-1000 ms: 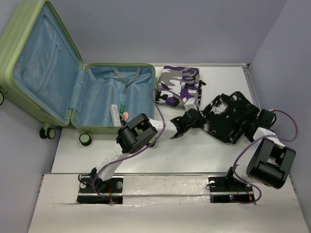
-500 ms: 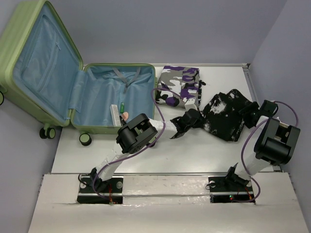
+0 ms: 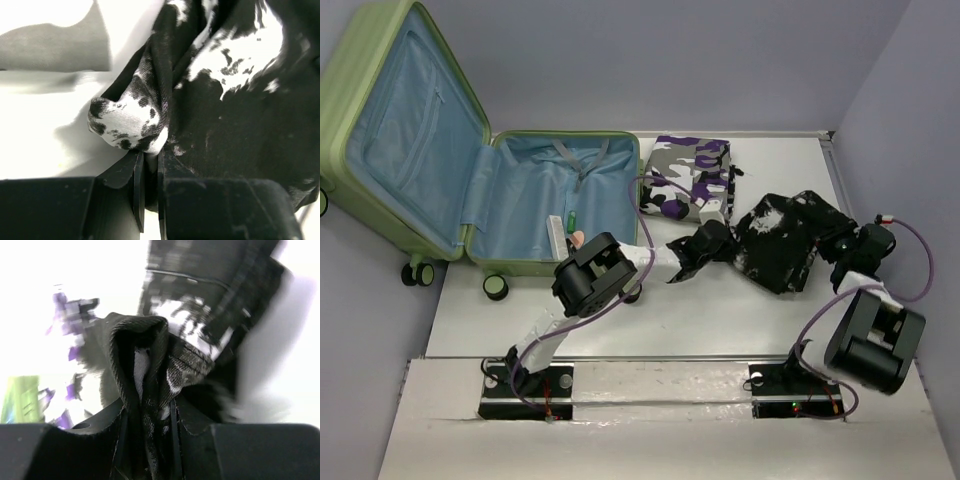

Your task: Pack the luggage

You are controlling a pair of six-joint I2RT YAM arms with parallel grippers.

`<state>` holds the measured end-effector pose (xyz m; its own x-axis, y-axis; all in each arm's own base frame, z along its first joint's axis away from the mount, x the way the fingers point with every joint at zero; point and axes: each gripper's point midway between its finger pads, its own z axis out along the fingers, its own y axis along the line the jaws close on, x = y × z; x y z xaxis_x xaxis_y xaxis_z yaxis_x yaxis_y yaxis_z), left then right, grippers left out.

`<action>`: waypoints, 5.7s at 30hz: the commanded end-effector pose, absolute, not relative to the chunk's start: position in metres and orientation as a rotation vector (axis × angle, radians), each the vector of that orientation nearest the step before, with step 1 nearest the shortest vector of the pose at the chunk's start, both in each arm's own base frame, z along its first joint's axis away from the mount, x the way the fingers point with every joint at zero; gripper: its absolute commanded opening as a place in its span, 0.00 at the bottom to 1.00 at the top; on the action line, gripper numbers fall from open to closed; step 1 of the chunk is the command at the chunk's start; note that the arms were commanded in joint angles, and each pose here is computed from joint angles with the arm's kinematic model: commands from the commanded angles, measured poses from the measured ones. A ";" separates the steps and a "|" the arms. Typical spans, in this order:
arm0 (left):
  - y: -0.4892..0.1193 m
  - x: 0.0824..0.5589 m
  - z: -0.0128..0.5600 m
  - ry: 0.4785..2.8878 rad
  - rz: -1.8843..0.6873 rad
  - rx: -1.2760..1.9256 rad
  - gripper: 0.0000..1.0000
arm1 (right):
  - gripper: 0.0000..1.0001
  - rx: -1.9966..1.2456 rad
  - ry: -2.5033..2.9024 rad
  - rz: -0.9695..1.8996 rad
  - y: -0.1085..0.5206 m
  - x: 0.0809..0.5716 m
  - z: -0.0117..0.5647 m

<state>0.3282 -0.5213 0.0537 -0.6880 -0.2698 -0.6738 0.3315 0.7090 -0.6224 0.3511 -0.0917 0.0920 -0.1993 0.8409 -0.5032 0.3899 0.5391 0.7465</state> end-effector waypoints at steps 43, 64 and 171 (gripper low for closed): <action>-0.025 0.409 0.323 1.530 -0.705 -0.559 0.38 | 0.07 0.078 1.657 1.614 0.428 0.443 0.315; -0.054 0.366 0.332 1.637 -0.531 -0.441 0.99 | 0.92 -0.063 1.929 1.020 0.397 0.454 0.296; -0.438 0.363 0.179 2.116 -1.091 0.362 0.06 | 0.07 0.497 1.749 1.076 0.055 0.413 0.190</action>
